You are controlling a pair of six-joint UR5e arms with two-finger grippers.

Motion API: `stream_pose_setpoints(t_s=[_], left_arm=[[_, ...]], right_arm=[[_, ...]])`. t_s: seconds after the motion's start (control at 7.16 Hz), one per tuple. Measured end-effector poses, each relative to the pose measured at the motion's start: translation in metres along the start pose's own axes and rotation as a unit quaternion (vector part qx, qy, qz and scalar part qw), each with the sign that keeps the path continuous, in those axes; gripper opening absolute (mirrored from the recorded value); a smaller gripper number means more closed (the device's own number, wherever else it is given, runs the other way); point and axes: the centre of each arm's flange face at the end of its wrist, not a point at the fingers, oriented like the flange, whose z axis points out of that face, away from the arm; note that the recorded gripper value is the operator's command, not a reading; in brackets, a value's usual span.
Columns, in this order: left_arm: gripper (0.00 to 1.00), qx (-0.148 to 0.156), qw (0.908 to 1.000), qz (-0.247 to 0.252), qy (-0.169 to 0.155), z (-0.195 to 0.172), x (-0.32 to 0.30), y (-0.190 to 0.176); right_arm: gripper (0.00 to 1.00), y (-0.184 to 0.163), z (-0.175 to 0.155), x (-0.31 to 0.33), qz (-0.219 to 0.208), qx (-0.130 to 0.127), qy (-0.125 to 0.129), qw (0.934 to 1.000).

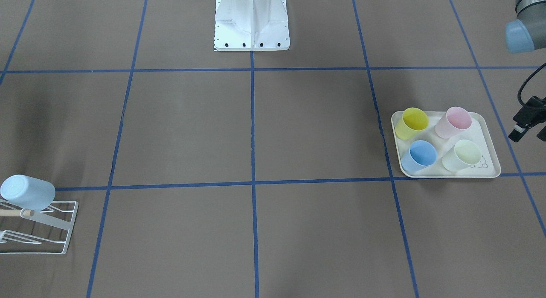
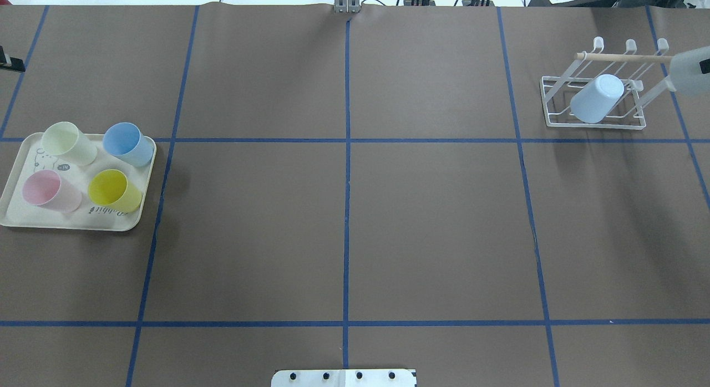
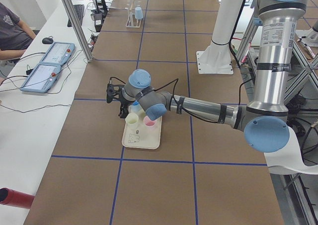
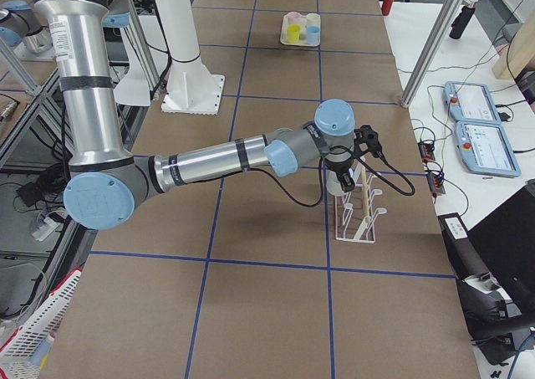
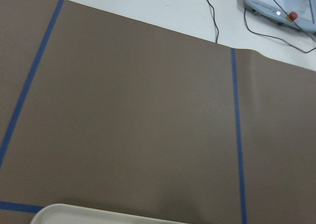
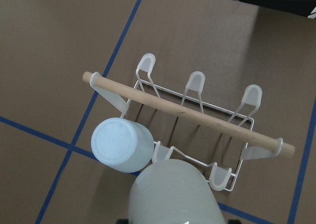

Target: Transfer IKEA cup to right arm and place on rack

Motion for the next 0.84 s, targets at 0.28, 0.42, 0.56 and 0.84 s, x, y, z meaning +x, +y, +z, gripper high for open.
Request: stream_pose_setpoints(t_s=[0.28,0.42,0.56,0.84], left_arm=[[1.0,-0.006,0.9999,0.001,-0.013,0.001,-0.015,0.009],[1.0,-0.007,0.9999,0.001,-0.014,0.001,-0.017,0.011],[1.0,-0.007,0.9999,0.0,-0.015,0.001,-0.018,0.012],[1.0,-0.008,0.9998,0.0,-0.016,0.001,-0.019,0.013]], right_arm=[[0.09,-0.012,0.019,-0.003,0.006,-0.032,0.008,0.9994],[0.09,-0.02,0.026,-0.003,0.007,-0.041,0.011,0.9991],[0.09,-0.03,0.033,-0.001,0.008,-0.046,0.014,0.9988],[0.09,-0.057,0.044,-0.002,0.002,-0.051,0.022,0.9985]])
